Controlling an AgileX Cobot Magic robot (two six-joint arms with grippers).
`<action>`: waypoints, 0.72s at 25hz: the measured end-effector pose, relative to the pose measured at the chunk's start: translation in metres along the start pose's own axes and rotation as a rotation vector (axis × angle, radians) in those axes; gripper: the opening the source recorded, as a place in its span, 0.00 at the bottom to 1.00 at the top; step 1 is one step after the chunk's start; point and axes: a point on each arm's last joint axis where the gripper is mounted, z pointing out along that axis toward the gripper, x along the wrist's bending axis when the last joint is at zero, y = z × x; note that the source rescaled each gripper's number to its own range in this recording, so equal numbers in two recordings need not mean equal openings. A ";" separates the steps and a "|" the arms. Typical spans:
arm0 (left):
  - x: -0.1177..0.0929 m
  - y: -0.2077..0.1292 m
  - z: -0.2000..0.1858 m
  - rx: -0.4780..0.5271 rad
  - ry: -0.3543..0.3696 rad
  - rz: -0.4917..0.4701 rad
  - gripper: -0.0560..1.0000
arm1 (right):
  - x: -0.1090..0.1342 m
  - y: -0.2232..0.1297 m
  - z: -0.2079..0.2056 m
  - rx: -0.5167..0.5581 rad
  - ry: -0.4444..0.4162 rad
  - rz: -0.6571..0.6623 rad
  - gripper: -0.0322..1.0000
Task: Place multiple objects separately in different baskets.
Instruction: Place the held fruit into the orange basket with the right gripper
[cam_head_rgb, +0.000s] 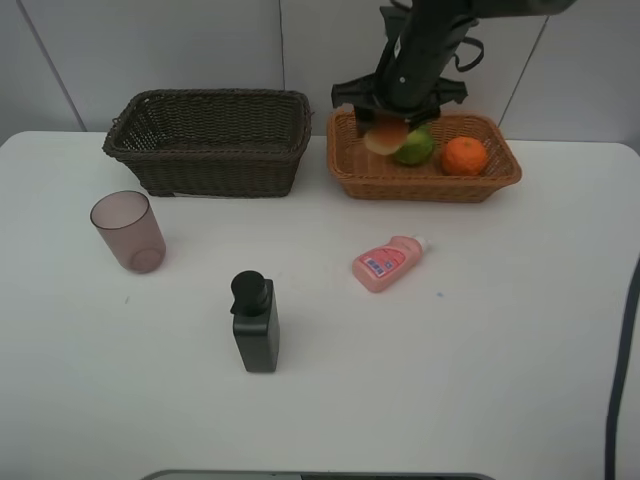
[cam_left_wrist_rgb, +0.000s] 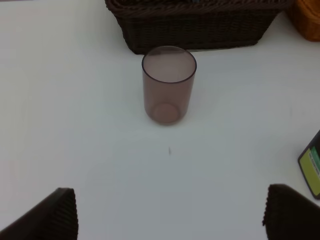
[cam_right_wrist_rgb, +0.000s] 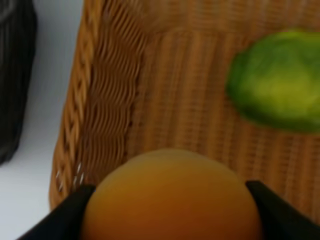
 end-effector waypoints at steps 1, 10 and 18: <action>0.000 0.000 0.000 0.000 0.000 0.000 0.96 | -0.004 0.003 0.001 -0.023 0.005 0.009 0.24; 0.000 0.000 0.000 0.000 0.000 0.000 0.96 | -0.006 0.013 0.026 -0.151 0.067 0.060 0.24; 0.000 0.000 0.000 0.000 0.000 0.000 0.96 | -0.003 -0.001 0.060 -0.101 0.063 0.051 0.24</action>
